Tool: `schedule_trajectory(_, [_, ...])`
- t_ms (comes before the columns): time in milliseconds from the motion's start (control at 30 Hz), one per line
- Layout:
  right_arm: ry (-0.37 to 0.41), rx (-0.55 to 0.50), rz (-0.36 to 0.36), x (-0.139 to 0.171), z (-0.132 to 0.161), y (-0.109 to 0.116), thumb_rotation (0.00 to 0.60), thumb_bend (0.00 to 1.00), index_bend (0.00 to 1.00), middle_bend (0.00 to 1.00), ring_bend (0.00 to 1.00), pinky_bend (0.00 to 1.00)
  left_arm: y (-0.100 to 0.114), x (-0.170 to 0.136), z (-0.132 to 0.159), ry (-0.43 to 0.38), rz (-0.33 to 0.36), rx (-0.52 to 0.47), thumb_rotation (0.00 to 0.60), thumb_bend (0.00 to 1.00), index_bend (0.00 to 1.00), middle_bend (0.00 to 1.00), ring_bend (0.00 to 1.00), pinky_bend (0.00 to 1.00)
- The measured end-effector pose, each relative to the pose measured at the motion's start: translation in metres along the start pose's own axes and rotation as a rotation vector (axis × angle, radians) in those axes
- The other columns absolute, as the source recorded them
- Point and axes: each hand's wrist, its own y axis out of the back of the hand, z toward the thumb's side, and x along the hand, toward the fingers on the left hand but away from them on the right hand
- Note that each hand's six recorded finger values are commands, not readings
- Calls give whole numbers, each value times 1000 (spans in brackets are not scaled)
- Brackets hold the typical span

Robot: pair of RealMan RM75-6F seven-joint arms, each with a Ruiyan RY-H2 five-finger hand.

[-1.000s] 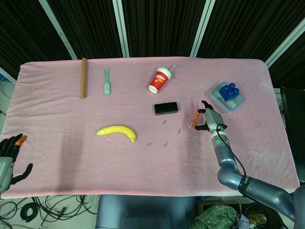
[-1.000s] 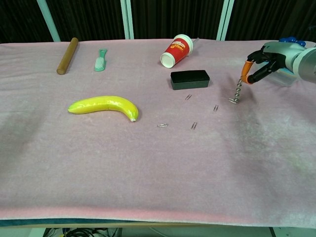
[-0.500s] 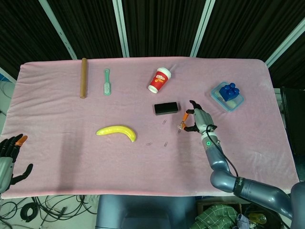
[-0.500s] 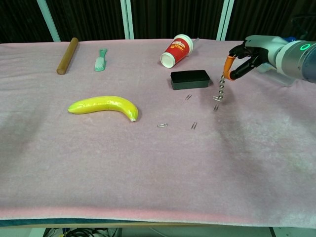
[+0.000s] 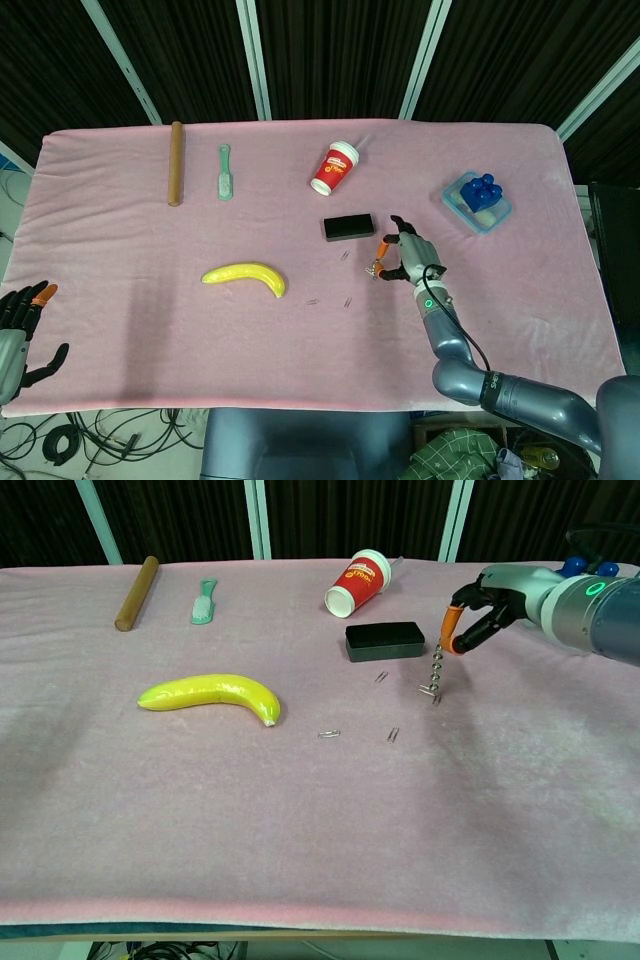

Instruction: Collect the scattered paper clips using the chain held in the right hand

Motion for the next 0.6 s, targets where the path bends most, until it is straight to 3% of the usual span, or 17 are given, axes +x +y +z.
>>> schedule_trajectory(600, [-22, -9, 10, -1, -11, -3, 600, 404, 658, 0, 0, 169, 0, 0, 0, 0, 1, 3, 600, 357, 104, 38, 0, 0])
